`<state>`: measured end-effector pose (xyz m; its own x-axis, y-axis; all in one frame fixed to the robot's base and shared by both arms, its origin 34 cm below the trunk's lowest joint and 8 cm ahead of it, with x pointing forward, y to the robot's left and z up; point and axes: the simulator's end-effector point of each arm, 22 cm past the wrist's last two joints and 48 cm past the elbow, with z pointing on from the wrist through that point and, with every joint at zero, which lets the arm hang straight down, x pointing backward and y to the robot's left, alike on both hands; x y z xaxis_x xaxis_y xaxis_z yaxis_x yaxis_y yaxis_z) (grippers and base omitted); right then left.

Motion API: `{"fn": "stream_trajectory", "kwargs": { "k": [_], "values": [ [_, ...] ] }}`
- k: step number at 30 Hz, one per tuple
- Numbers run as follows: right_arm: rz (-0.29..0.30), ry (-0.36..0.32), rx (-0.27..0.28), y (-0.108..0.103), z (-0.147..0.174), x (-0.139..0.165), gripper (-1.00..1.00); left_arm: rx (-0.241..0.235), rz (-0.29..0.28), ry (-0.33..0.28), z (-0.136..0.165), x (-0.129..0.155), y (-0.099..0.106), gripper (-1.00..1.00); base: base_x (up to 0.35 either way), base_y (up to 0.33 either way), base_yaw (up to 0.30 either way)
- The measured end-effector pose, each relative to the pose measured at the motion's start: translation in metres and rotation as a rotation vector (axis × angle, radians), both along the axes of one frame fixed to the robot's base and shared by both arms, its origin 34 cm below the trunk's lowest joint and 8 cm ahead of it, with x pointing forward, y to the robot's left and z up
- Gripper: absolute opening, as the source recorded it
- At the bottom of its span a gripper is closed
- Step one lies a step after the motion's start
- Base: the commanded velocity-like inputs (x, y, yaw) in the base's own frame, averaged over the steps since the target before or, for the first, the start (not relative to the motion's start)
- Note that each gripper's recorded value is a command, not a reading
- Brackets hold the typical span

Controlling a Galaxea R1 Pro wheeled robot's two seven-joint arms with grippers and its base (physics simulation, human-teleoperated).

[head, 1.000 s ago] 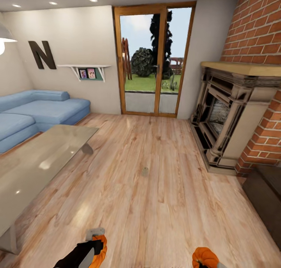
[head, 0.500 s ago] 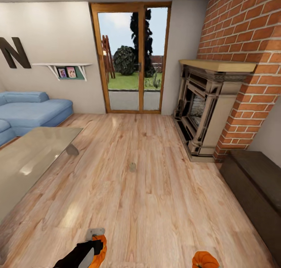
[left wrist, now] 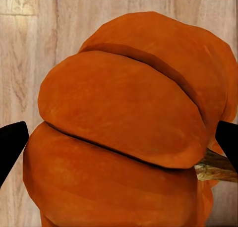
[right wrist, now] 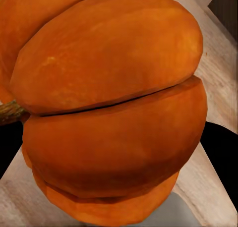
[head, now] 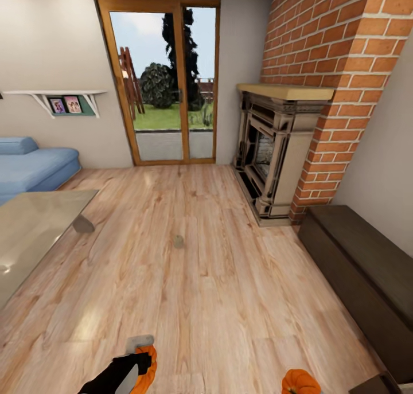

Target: Place each of the two pumpkins and all three candles from the living room inside a cabinet in the living room (use any cabinet), then make sure every cabinet is closed, and position the cauldron so it is next to a table in the living room.

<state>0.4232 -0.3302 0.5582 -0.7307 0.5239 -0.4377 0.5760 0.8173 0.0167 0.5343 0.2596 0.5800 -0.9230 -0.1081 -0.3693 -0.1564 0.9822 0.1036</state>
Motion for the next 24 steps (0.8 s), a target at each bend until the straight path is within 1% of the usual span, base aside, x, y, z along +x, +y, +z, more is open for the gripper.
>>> {"fn": "stream_trajectory", "kwargs": {
  "k": [14,18,24],
  "values": [
    [0.002,0.013,0.002,0.0018,-0.0038,-0.0043,-1.0,0.0,0.0,0.012,-0.005,-0.0039,0.0001,-1.0,-0.02,0.002,-0.254],
    [0.003,0.017,0.002,0.0025,-0.0049,-0.0054,-1.0,0.001,0.0,0.015,-0.0064,-0.0051,0.0002,-1.0,-0.154,0.053,-0.252],
    [0.005,0.022,0.002,0.0029,-0.0065,-0.0072,-1.0,0.001,-0.001,0.021,-0.0087,-0.0069,0.0001,-1.0,-0.234,0.106,-0.251]
  ]
}}
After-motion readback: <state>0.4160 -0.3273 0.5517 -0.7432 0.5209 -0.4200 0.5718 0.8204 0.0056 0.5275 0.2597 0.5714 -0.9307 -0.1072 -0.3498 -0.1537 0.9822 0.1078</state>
